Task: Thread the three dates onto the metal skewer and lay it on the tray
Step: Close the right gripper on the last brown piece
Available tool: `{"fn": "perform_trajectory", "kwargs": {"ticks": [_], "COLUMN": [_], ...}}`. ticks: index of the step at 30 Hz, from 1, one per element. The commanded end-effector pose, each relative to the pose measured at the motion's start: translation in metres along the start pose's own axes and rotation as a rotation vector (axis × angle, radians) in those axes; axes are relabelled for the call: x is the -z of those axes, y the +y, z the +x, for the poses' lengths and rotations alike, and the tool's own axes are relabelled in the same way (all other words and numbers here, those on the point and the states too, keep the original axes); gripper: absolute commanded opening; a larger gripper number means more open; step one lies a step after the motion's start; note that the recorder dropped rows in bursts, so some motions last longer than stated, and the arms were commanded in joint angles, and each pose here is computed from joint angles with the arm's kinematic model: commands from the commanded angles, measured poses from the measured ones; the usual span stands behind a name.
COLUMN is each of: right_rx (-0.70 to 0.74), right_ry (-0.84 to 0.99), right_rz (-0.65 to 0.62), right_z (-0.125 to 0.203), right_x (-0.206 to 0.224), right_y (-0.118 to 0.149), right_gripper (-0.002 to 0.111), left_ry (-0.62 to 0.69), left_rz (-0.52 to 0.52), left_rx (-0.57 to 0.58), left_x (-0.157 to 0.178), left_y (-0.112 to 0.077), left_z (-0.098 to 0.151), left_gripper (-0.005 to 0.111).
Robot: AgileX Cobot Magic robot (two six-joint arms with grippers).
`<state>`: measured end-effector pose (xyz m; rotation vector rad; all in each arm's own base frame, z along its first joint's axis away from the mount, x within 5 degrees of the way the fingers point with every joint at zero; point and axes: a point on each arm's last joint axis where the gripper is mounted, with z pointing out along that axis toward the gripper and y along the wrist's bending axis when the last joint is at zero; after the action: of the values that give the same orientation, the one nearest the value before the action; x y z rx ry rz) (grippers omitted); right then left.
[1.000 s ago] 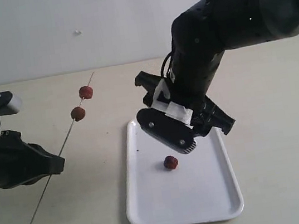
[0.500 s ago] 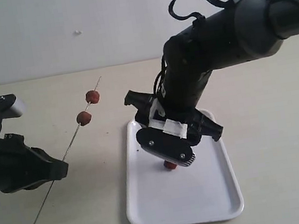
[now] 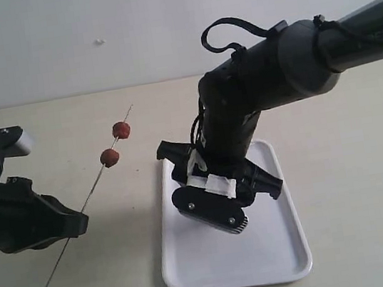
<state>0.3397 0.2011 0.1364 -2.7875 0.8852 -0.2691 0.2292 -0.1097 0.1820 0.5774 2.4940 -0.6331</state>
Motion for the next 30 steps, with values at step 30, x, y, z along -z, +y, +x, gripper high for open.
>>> {"fn": "perform_trajectory", "kwargs": {"ticks": [30], "right_rx": [-0.025], "right_ry": [-0.012], "right_rz": [-0.036], "right_z": [-0.001], "right_x": [-0.018], "right_y": [0.003], "right_gripper": [0.052], "left_ry": [0.0], "left_rz": [0.002], "left_rx": [0.011], "left_x": [0.001], "left_y": [0.0], "left_z": [0.001], "left_gripper": [0.0]}}
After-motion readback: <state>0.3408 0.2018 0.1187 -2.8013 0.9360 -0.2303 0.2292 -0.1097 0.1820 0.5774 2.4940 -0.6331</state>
